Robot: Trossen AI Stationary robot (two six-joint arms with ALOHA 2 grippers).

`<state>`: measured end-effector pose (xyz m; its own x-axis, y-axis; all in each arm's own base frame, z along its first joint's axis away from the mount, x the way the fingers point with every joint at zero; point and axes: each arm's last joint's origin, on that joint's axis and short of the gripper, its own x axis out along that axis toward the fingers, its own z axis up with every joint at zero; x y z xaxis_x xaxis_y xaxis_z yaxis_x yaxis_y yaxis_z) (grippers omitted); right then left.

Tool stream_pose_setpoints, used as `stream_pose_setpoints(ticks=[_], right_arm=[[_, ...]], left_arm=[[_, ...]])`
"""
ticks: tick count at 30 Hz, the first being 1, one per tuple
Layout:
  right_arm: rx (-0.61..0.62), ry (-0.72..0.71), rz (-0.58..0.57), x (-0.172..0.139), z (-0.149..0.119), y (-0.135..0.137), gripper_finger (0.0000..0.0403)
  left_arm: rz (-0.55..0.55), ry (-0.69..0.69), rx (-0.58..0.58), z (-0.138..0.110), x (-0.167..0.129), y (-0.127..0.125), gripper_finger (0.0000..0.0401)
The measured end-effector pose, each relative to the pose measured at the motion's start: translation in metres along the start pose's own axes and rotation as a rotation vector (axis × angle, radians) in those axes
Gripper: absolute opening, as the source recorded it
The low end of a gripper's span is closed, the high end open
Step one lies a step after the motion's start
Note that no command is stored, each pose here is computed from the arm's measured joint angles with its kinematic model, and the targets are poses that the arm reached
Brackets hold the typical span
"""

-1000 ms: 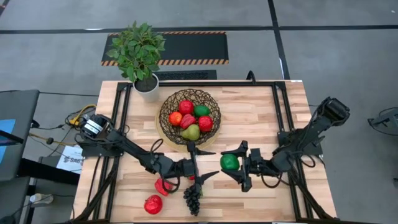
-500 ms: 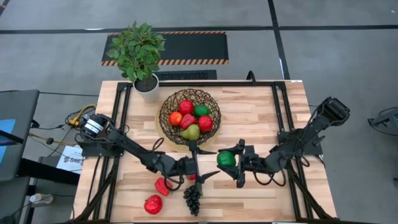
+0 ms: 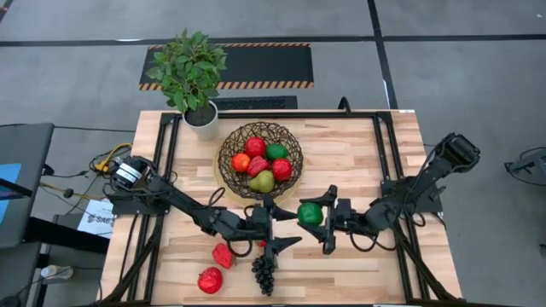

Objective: Build produce basket
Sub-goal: Put the green lime into the basket

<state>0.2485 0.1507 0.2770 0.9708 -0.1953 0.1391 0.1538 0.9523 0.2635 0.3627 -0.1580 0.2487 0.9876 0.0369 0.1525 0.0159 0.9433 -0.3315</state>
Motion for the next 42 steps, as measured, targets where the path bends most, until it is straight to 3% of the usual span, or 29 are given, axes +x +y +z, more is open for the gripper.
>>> stream_pose_setpoints(ticks=[12,37,42], right_arm=[[0.086,-0.04,0.083,0.013,0.007,-0.011,0.0318],[0.075,-0.047,0.063,0.025,-0.01,-0.014,0.0318],[0.071,-0.043,0.062,0.025,-0.011,-0.014,0.0318]], left_arm=[[0.056,-0.01,0.06,0.001,0.003,0.007,0.0309],[0.112,-0.026,0.046,0.005,0.009,0.023,0.0309],[0.115,-0.024,0.047,0.005,0.009,0.023,0.0291]])
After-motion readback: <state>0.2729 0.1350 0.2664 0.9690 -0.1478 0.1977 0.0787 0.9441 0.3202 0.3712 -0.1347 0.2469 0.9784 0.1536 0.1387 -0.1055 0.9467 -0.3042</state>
